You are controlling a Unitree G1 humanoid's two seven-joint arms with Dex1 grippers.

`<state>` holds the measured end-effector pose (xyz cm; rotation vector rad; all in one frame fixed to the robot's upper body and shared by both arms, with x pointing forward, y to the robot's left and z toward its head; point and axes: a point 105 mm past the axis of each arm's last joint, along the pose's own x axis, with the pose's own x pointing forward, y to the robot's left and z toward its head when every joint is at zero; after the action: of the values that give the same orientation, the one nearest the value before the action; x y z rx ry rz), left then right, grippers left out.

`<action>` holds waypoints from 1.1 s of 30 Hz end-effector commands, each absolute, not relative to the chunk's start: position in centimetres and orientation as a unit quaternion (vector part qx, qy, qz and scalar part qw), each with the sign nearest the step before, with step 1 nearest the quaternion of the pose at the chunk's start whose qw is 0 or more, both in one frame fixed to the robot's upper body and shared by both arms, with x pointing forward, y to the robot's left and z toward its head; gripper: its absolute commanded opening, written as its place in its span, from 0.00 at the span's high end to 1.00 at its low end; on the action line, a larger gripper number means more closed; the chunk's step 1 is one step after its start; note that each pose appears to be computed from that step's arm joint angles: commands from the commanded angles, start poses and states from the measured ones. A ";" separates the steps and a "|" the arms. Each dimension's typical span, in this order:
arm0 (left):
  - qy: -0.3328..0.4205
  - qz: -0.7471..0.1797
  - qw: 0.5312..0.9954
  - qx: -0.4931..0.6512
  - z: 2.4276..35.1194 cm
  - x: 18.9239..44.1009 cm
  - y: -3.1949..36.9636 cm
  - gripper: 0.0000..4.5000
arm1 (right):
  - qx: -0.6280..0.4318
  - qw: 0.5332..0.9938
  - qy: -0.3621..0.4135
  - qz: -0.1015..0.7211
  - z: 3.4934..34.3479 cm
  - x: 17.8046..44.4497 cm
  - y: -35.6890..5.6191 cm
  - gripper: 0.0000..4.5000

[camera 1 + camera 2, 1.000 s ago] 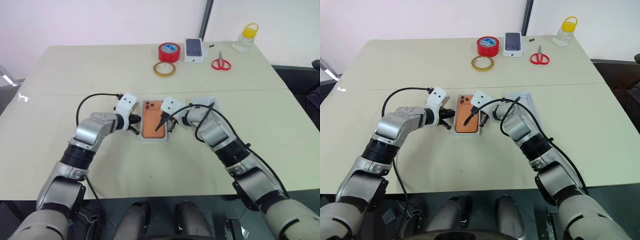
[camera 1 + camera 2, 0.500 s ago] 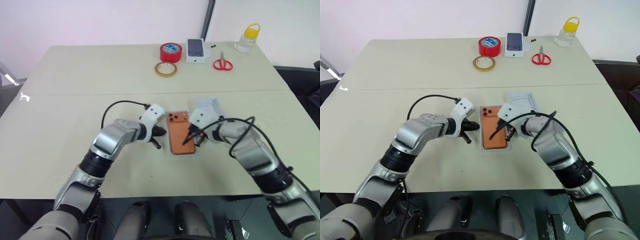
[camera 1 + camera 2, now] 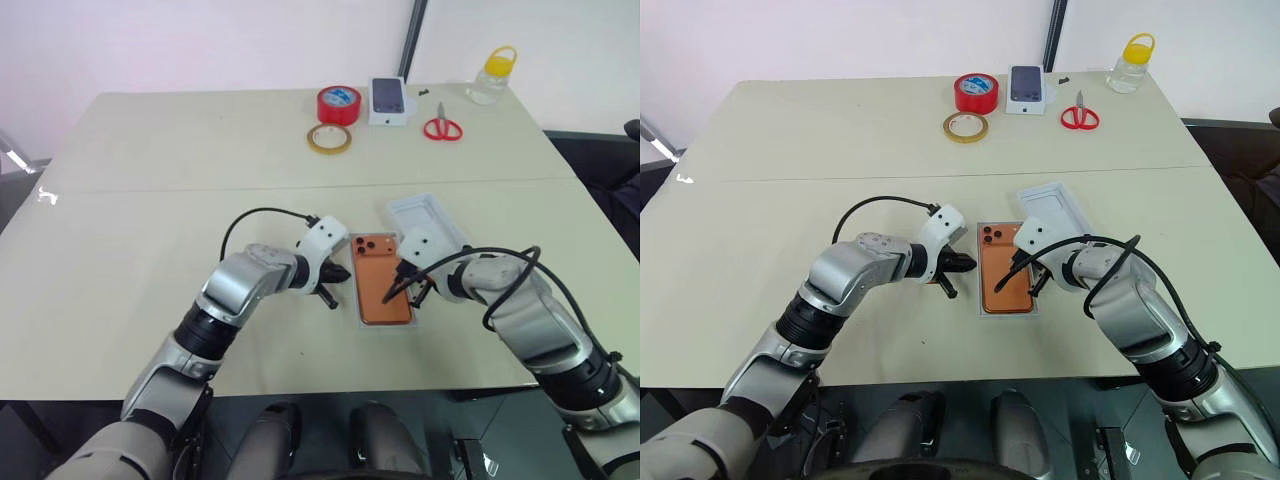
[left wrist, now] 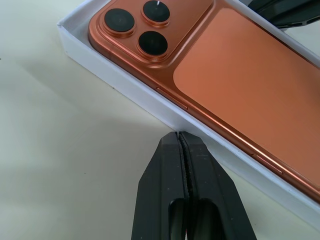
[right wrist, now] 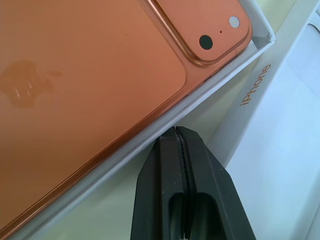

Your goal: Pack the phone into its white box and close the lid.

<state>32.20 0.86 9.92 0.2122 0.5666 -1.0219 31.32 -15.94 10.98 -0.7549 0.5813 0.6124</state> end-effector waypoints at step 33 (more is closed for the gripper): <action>0.044 -0.562 0.813 0.143 15.3 30.0 7.7 1.00 | -0.168 0.904 0.282 0.275 16.2 34.0 -18.6 0.01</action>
<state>30.49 8.11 14.25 0.2714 0.1563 -1.1709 33.40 -18.04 14.85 -0.3643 0.6186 0.6158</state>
